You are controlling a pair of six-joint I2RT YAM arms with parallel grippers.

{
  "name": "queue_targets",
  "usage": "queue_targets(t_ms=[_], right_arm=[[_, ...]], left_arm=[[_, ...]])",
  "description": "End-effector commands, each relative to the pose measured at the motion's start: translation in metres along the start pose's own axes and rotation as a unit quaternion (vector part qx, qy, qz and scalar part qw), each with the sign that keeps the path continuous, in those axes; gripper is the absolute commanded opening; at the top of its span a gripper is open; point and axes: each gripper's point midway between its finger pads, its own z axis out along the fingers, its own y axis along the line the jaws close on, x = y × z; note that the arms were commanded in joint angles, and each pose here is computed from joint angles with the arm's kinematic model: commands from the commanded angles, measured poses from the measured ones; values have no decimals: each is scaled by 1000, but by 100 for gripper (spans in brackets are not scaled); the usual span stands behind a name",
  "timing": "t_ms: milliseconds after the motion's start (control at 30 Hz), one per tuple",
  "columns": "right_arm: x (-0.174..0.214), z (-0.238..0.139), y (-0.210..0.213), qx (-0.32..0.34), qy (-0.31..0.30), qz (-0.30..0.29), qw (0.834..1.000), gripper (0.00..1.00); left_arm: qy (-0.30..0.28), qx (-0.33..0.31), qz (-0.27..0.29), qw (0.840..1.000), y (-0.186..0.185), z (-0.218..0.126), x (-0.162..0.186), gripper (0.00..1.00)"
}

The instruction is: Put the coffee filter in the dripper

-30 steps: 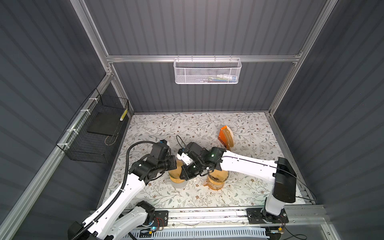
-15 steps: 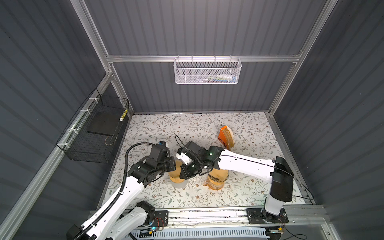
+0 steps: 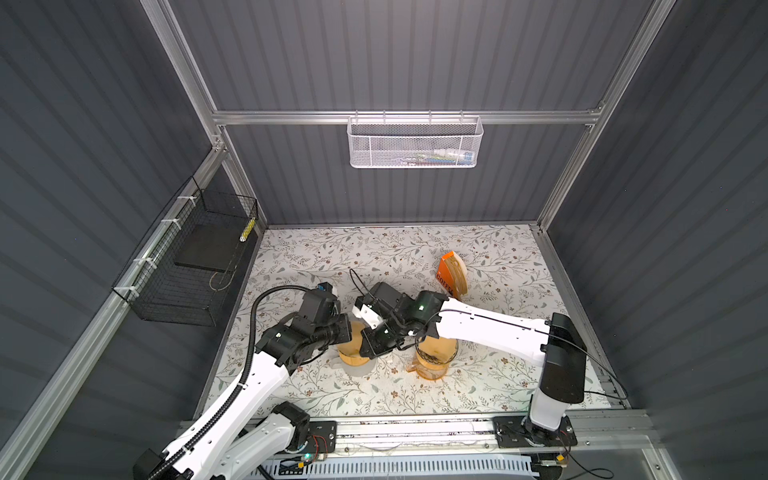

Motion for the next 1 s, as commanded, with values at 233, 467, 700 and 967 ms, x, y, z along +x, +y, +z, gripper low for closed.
queue_targets(t_ms=[233,467,700,967], right_arm=[[-8,-11,10,-4,-16,-13,1000,9],[-8,-17,11,-2,-21,-12,1000,9],[-12,-28,11,7,-40,-16,999,13],[-22,-46,18,1,-63,-22,998,14]], left_arm=[[-28,32,7,999,-19,-28,-20,15],[-30,37,6,999,-21,-31,-20,16],[-26,28,6,999,-16,-31,-16,15],[-22,12,3,1000,-9,-41,-13,15]])
